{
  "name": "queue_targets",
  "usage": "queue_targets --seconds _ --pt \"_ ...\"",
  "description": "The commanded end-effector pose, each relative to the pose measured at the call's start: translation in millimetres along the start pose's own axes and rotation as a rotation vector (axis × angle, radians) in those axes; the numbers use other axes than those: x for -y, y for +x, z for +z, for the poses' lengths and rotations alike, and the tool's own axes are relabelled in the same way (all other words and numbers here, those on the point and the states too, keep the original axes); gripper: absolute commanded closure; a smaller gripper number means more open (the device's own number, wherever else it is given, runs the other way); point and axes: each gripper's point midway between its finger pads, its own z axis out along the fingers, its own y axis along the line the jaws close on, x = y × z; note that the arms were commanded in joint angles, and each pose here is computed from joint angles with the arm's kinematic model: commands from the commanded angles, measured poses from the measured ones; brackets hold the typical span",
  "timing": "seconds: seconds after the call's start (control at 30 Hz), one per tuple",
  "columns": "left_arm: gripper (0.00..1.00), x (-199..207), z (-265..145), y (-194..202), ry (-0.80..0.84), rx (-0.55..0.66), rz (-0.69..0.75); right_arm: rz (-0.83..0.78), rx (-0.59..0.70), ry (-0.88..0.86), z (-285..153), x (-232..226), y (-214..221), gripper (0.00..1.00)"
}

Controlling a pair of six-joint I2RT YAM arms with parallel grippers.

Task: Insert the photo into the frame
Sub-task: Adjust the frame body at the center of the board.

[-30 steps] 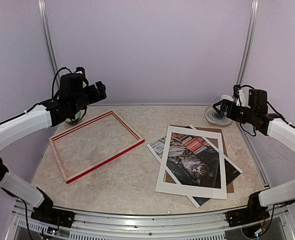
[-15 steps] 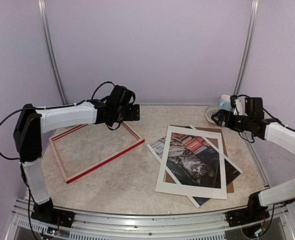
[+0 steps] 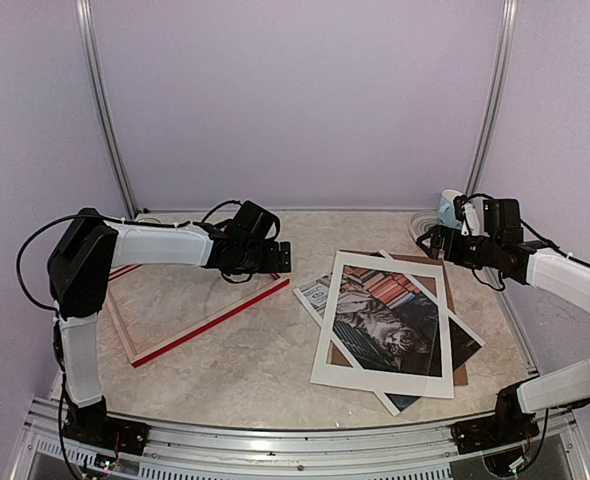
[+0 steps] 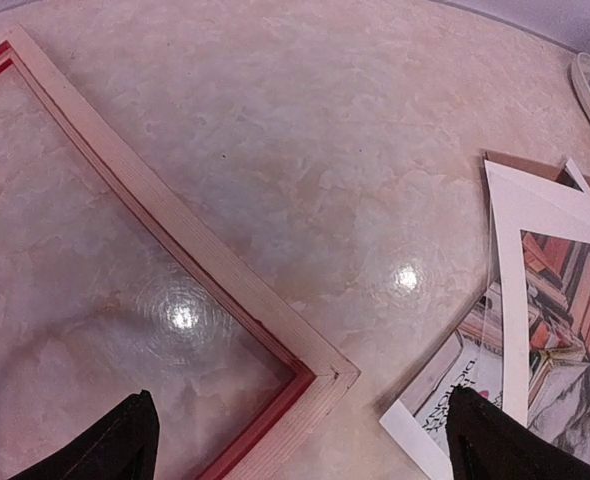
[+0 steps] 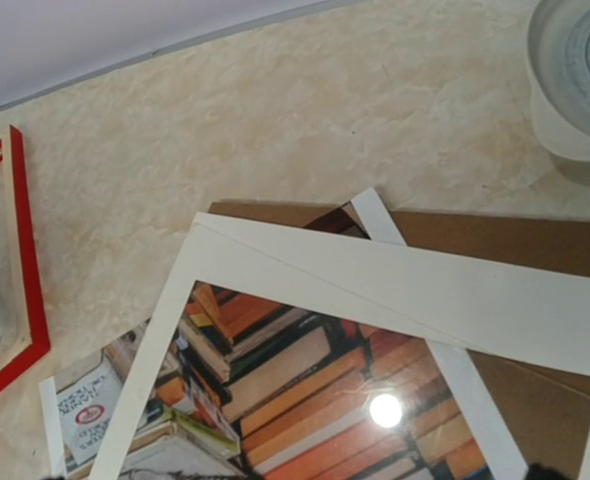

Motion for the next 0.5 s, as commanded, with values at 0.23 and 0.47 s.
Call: queue_targets --seconds 0.23,0.47 --pt "0.01 13 26 41 0.095 -0.094 -0.008 -0.02 -0.021 0.009 5 0 9 0.01" --pt "0.06 -4 24 60 0.044 -0.136 0.036 -0.02 -0.025 0.009 6 0 10 0.01"
